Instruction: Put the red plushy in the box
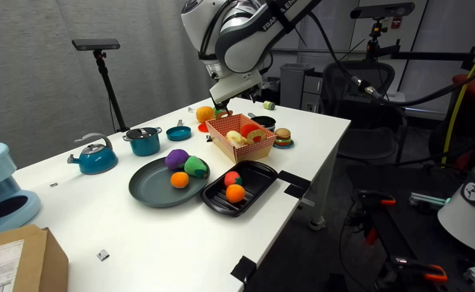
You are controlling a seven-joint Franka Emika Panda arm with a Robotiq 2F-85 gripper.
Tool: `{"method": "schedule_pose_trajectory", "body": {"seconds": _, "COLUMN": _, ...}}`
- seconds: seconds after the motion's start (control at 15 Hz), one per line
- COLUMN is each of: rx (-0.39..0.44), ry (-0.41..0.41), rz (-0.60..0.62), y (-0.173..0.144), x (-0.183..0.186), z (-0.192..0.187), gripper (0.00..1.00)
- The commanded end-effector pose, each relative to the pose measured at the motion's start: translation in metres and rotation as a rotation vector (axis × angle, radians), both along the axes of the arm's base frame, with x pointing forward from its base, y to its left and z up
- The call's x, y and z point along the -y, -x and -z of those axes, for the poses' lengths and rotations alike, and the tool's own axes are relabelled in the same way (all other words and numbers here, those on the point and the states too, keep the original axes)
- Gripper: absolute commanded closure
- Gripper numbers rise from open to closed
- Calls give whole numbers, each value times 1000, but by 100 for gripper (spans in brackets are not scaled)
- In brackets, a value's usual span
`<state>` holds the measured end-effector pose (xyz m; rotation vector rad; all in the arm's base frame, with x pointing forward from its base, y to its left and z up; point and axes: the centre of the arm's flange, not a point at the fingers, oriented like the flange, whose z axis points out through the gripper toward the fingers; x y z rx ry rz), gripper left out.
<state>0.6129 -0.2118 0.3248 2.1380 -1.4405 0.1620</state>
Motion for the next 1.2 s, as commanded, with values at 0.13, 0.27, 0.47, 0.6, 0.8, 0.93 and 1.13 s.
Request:
{"method": "schedule_pose_trajectory", "body": {"seconds": 0.13, "rx": -4, "ry": -47, "rz": -10, "y": 13, "x": -6, "z": -7, "gripper": 0}}
{"method": "schedule_pose_trajectory", "body": {"seconds": 0.27, "rx": -1, "ry": -60, "rz": -19, "y": 12, "x": -12, "z": -8, "gripper": 0}}
{"method": "schedule_pose_trajectory", "body": {"seconds": 0.47, "rx": -7, "ry": -26, "rz": -18, "y": 3, "x": -11, "z": 1, "gripper": 0}}
{"method": "schedule_pose_trajectory", "body": {"seconds": 0.6, "rx": -6, "ry": -28, "rz": -19, "y": 3, "x": -12, "z": 0, "gripper": 0}}
{"method": "schedule_pose_trajectory", "body": {"seconds": 0.8, "rx": -7, "ry": -28, "rz": -18, "y": 3, "x": -12, "z": 1, "gripper": 0}}
{"method": "schedule_pose_trajectory", "body": {"seconds": 0.93, "rx": -7, "ry": -28, "rz": -18, "y": 4, "x": -12, "z": 1, "gripper": 0}}
{"method": "schedule_pose_trajectory", "body": {"seconds": 1.13, "rx": -7, "ry": -28, "rz": -18, "y": 4, "x": -12, "z": 1, "gripper": 0}}
